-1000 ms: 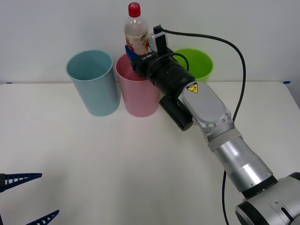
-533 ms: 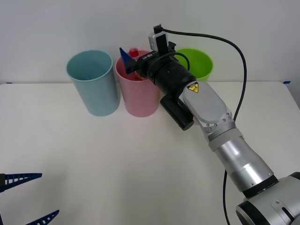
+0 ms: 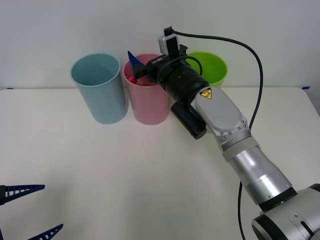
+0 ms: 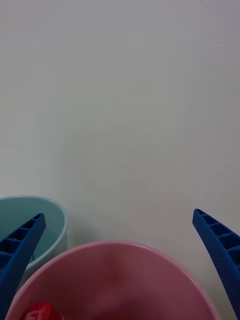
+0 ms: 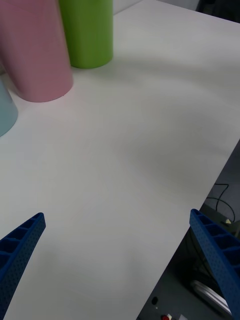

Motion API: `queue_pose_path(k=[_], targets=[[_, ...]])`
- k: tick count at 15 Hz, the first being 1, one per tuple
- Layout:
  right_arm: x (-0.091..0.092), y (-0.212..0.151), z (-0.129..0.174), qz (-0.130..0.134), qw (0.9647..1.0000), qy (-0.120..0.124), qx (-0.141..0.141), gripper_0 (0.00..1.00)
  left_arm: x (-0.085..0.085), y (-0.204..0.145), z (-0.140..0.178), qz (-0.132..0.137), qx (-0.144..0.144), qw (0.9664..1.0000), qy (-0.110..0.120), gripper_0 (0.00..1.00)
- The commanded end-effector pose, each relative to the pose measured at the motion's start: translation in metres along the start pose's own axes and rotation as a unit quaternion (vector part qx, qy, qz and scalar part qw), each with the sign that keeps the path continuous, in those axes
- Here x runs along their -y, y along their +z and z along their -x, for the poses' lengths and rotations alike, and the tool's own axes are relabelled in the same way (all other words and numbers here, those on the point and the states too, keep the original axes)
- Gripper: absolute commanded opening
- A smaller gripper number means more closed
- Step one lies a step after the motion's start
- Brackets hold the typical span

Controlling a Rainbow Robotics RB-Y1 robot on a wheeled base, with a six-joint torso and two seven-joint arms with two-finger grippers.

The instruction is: Put cans in the blue bin and PET bottles in the pink bin and trash in the green bin.

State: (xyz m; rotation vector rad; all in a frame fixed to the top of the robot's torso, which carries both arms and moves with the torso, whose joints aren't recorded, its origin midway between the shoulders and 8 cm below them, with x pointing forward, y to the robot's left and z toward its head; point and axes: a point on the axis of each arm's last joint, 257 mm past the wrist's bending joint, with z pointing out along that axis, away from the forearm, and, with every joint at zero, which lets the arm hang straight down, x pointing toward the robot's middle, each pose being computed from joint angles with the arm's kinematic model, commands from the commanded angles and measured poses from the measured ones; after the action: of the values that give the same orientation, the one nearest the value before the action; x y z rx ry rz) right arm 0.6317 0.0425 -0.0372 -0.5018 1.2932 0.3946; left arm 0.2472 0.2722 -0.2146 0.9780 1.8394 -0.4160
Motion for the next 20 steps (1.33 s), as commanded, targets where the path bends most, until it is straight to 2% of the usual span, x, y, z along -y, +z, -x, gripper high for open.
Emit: queue_pose_path(k=[1, 4, 6, 9, 11, 15, 20], targets=[[-0.001, 0.0, 0.019, 0.005, 0.9998, -0.003, 0.017, 1.0, 0.0, 0.0, 0.0, 0.0, 0.0, 1.0, 0.0, 1.0], [-0.006, -0.005, 0.036, 0.03, 0.9991, 0.002, 0.03, 1.0, 0.0, 0.0, 0.0, 0.0, 0.0, 1.0, 0.0, 1.0], [-0.008, -0.014, 0.044, 0.05, 0.9978, 0.02, 0.038, 1.0, 0.0, 0.0, 0.0, 0.0, 0.0, 1.0, 0.0, 1.0], [-0.005, -0.04, 0.055, 0.079, 0.9952, 0.031, 0.049, 1.0, 0.0, 0.0, 0.0, 0.0, 0.0, 1.0, 0.0, 1.0], [-0.002, -0.065, 0.063, 0.097, 0.9931, 0.035, 0.056, 1.0, 0.0, 0.0, 0.0, 0.0, 0.0, 1.0, 0.0, 1.0], [0.006, -0.122, 0.076, 0.118, 0.9895, 0.049, 0.068, 1.0, 0.0, 0.0, 0.0, 0.0, 0.0, 1.0, 0.0, 1.0], [0.019, -0.195, 0.065, 0.154, 0.9856, 0.048, 0.052, 1.0, 0.0, 0.0, 0.0, 0.0, 0.0, 1.0, 0.0, 1.0]])
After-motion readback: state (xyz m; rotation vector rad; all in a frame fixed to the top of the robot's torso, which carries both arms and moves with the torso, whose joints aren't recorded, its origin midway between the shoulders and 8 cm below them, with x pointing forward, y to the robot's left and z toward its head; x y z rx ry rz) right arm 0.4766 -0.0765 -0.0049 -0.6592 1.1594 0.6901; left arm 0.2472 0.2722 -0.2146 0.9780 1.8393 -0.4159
